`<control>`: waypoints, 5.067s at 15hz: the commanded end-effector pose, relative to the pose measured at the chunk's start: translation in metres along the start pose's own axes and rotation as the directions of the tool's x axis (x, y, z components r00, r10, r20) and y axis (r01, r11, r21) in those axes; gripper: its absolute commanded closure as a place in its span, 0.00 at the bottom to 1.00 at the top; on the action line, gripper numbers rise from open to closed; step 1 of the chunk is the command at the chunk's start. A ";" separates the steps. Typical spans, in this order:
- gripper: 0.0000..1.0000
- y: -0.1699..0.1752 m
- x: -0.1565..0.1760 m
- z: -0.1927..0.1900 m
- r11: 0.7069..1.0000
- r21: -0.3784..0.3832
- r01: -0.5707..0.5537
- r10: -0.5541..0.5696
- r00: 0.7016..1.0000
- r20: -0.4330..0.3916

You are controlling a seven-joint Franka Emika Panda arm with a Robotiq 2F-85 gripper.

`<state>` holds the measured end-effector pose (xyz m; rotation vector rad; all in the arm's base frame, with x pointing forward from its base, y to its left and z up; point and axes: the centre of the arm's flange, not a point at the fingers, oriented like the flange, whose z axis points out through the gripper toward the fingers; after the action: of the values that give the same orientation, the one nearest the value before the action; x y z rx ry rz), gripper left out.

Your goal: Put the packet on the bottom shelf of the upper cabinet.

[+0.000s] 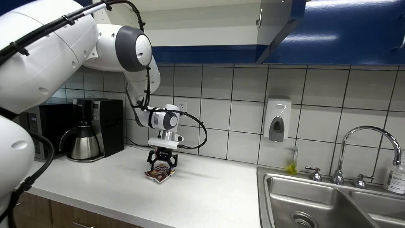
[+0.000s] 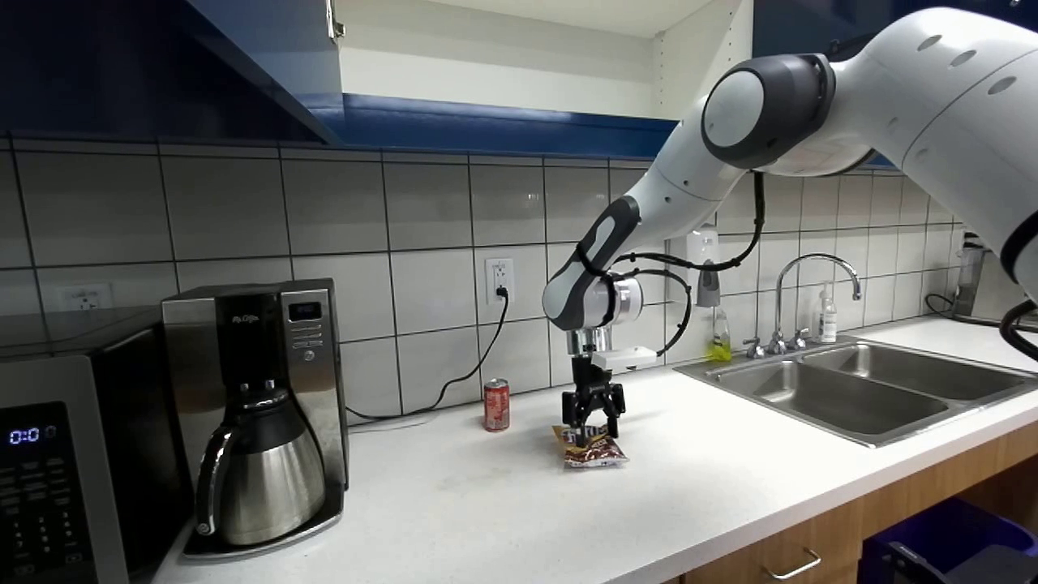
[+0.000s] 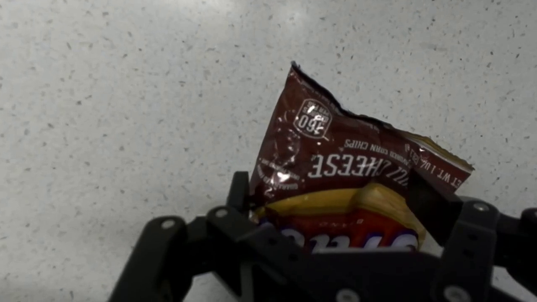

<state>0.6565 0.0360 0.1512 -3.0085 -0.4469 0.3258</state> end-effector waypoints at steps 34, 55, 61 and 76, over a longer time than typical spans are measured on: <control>1.00 0.001 -0.008 -0.062 1.000 -0.024 0.003 -0.005 0.999 -0.050; 1.00 -0.087 -0.147 -0.095 0.999 0.039 -0.028 0.028 1.000 0.010; 1.00 -0.129 -0.194 -0.100 0.998 0.050 -0.024 0.020 0.997 0.072; 1.00 -0.163 -0.234 -0.141 0.998 0.061 -0.016 0.012 0.998 0.056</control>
<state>0.4364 0.1103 0.3304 -2.9673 -0.4461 0.4095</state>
